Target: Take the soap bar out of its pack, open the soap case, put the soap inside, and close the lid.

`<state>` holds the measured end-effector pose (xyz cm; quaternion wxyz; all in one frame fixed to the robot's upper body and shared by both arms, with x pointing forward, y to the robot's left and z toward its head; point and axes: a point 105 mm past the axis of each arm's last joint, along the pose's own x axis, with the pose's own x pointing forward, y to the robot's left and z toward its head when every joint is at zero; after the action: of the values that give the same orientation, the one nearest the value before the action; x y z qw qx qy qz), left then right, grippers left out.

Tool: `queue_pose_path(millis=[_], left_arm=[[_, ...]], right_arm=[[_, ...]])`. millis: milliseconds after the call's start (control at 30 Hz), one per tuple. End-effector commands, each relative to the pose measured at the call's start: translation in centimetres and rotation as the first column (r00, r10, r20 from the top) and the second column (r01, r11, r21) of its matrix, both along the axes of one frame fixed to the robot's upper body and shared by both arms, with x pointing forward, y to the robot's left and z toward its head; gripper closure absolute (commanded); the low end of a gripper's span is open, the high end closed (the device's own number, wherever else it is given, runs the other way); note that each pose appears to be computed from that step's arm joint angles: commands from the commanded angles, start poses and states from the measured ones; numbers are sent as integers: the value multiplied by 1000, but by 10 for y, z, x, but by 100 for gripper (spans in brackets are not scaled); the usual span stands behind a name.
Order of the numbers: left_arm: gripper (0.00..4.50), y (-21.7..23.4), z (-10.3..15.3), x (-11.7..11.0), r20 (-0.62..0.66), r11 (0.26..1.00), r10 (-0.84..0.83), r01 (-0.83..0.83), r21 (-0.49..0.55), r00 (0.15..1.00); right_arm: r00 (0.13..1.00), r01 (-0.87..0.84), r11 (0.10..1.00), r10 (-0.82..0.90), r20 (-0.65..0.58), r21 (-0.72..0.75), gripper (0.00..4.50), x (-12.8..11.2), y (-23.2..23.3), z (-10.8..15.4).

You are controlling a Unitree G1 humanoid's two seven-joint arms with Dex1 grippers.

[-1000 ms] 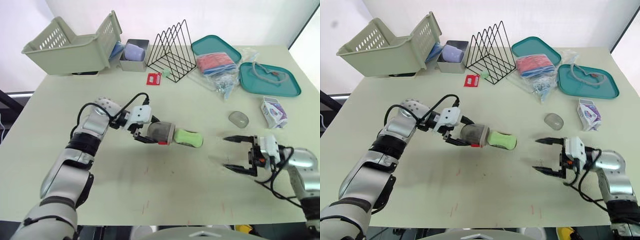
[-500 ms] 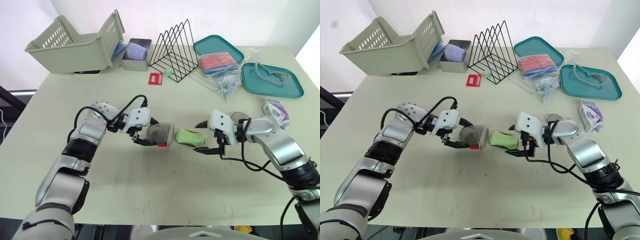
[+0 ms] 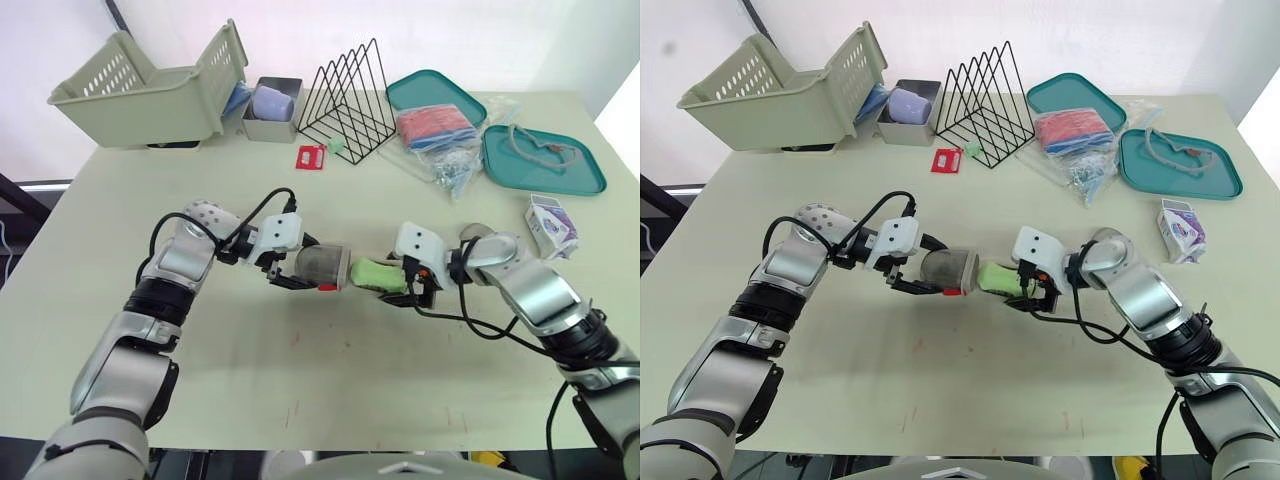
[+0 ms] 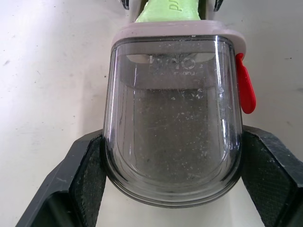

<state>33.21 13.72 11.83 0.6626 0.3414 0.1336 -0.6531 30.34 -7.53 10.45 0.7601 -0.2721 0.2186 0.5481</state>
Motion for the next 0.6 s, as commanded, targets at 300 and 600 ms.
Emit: queue_pose_path(millis=[300, 600], left_arm=[[105, -4, 12, 0, 38, 999, -9, 10, -34, 999], [105, -5, 11, 1, 39, 999, -14, 15, -30, 999]], right_arm=[[1000, 4, 1000, -5, -7, -13, 132, -2, 4, 1], [999, -47, 999, 48, 23, -27, 205, -1, 0, 12]])
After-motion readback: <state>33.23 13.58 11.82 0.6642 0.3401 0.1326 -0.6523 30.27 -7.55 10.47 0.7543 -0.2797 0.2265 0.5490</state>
